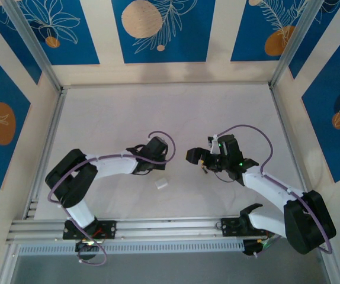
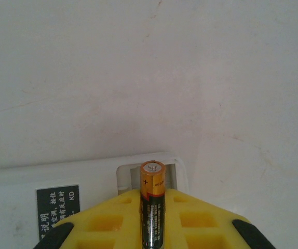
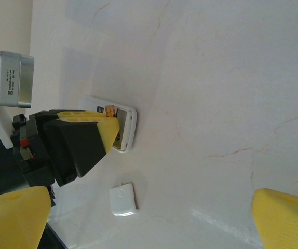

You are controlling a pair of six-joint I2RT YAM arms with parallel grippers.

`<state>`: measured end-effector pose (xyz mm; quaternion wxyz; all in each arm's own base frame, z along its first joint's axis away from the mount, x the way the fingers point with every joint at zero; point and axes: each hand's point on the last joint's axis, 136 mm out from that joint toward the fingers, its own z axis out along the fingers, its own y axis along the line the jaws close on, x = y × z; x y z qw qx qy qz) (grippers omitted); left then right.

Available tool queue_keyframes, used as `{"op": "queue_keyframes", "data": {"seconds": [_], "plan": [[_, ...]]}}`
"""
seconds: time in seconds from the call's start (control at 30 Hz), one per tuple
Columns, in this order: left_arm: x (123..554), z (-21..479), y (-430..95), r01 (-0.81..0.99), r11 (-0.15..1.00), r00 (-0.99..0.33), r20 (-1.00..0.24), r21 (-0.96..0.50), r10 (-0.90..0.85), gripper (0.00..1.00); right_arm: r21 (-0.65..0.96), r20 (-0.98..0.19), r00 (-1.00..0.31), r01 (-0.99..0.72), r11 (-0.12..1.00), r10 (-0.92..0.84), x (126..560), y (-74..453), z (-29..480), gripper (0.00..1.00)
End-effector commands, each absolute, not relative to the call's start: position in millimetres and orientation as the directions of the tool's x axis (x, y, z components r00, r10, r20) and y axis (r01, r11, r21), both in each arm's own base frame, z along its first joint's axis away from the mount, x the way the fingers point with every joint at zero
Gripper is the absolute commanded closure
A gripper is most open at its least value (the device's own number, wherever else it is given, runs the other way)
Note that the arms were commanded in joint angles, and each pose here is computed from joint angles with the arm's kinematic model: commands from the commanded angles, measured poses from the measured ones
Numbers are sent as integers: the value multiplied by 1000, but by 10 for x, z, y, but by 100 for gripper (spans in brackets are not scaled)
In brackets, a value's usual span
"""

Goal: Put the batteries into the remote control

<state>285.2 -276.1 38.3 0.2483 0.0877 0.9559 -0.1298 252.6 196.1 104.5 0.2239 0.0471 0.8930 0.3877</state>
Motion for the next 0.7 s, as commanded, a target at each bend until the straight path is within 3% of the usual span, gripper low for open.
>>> {"op": "queue_keyframes", "data": {"seconds": [0.0,0.67], "plan": [[2732,246,-2671,216,964,-892,-433,-158,129,85,714,-376,-892,-106,692,251,2551,1993,1097,1],[2722,203,-2648,325,941,-857,-450,-97,250,82,715,-377,-891,-107,691,252,2541,1995,1097,1]]}}
